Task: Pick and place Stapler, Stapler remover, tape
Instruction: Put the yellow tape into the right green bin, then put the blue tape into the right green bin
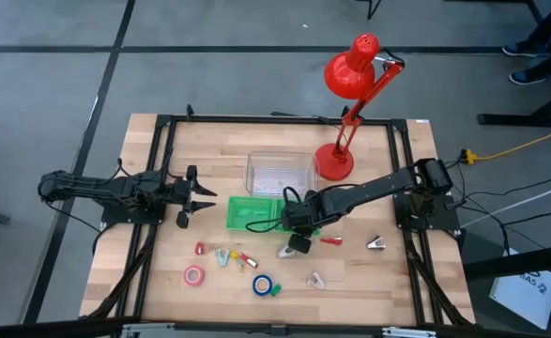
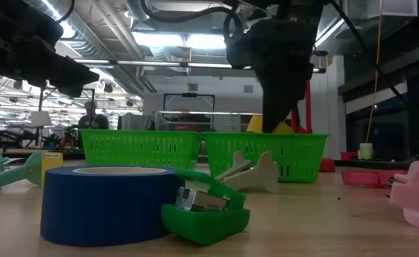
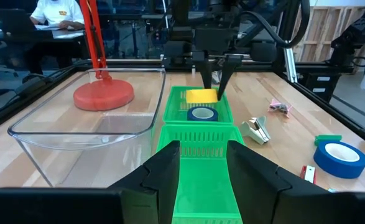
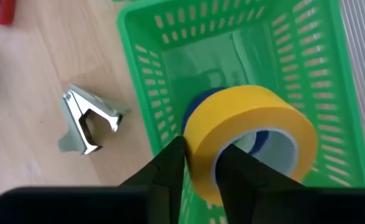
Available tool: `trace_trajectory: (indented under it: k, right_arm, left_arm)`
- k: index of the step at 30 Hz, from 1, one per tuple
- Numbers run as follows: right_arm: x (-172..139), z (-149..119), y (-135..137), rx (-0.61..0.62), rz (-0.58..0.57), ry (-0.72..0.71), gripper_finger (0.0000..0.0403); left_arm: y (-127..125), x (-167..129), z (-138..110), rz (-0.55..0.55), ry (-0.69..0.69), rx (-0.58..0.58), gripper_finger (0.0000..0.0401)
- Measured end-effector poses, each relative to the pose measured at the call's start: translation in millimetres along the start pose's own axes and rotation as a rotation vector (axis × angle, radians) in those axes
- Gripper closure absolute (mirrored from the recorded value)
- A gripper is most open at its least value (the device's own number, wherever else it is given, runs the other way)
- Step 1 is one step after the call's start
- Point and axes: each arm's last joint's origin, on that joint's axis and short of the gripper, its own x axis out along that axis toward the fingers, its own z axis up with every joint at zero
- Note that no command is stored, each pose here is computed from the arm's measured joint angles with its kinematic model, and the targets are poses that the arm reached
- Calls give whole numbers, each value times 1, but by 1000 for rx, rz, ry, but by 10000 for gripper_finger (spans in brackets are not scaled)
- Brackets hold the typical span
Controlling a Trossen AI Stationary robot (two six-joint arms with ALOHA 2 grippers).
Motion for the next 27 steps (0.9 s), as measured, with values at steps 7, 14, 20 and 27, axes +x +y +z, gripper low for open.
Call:
trace_trajectory:
  k: [7, 14, 20, 27]
  right_arm:
    - [0, 0, 0, 0, 0, 2, 284]
    - [0, 0, 0, -1, -1, 3, 263]
    - [-2, 3, -6, 1, -11, 16, 256]
    - [-19, 18, -7, -15, 1, -19, 267]
  left_arm:
    - [0, 0, 0, 0, -1, 0, 271]
    - [0, 0, 0, 0, -1, 0, 271]
    - [0, 0, 0, 0, -1, 0, 271]
    - [0, 0, 0, 0, -1, 0, 271]
